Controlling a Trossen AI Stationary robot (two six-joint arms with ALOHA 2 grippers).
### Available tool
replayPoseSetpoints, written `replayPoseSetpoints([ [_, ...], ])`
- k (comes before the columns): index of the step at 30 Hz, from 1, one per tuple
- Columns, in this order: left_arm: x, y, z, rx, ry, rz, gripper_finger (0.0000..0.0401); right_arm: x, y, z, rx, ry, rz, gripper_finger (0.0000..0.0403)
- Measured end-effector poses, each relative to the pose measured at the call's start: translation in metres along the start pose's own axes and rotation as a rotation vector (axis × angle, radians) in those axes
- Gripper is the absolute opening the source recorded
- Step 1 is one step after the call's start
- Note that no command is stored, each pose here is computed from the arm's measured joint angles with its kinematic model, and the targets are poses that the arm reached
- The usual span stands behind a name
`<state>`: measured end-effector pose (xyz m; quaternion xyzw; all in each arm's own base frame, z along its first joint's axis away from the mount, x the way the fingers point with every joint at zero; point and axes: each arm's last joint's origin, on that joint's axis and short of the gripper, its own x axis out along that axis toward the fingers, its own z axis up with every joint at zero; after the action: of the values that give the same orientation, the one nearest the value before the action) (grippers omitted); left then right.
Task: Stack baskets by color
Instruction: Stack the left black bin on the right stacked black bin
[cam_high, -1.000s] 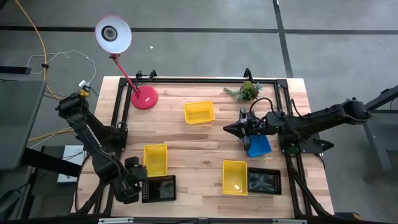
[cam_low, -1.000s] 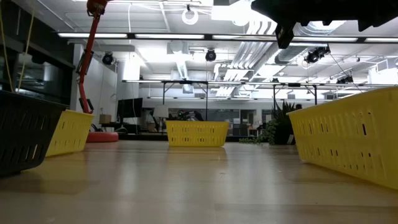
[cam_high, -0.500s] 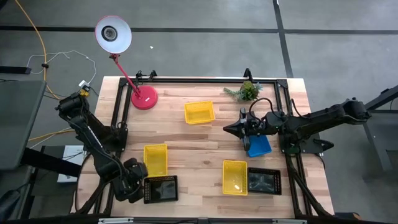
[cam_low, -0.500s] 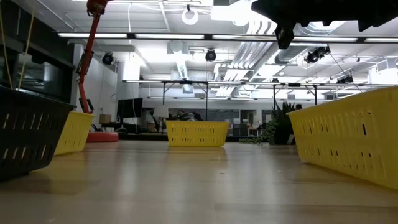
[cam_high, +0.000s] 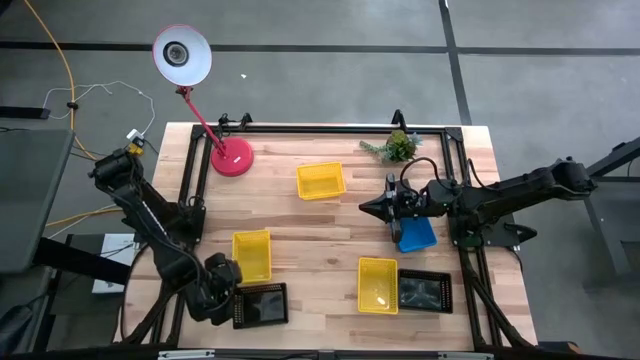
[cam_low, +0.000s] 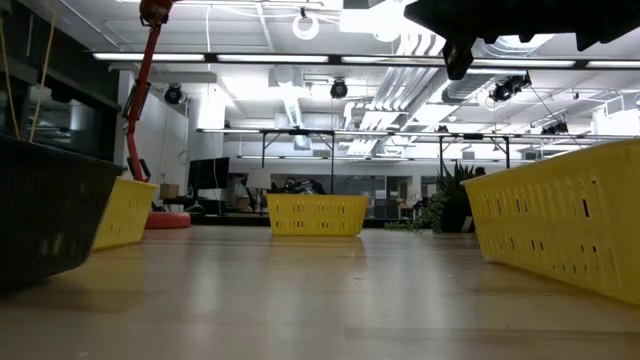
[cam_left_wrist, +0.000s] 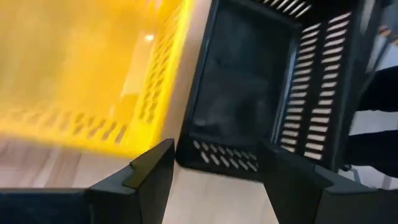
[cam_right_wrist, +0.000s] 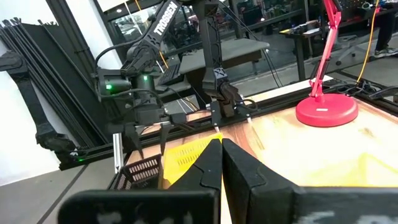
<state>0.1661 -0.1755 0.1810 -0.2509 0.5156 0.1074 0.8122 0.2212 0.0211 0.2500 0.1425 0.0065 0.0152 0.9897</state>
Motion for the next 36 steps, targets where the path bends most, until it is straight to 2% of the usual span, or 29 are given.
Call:
replayPoseSetpoints([
  [4, 0.002, -0.004, 0.010, 0.079, -0.042, -0.049, 0.0213, 0.000, 0.000, 0.000, 0.000, 0.000, 0.000, 0.0000],
  [9, 0.006, 0.001, 0.026, 0.126, -0.062, -0.028, 0.0213, 0.000, 0.000, 0.000, 0.000, 0.000, 0.000, 0.0000],
  [17, 0.014, 0.005, 0.051, 0.251, -0.003, -0.112, 0.0213, 0.000, -0.001, -0.003, -0.003, 0.035, -0.010, 0.0000],
  [20, 0.013, 0.005, 0.057, 0.261, -0.010, -0.128, 0.0213, 0.000, -0.001, -0.004, 0.000, 0.038, -0.012, 0.0000],
  [26, 0.012, 0.002, 0.060, 0.282, -0.017, -0.133, 0.0213, 0.000, -0.001, -0.004, -0.003, 0.042, -0.013, 0.0000],
  [36, 0.028, -0.001, 0.057, 0.289, 0.025, -0.122, 0.0213, 0.000, -0.002, -0.005, -0.004, 0.057, -0.017, 0.0000],
])
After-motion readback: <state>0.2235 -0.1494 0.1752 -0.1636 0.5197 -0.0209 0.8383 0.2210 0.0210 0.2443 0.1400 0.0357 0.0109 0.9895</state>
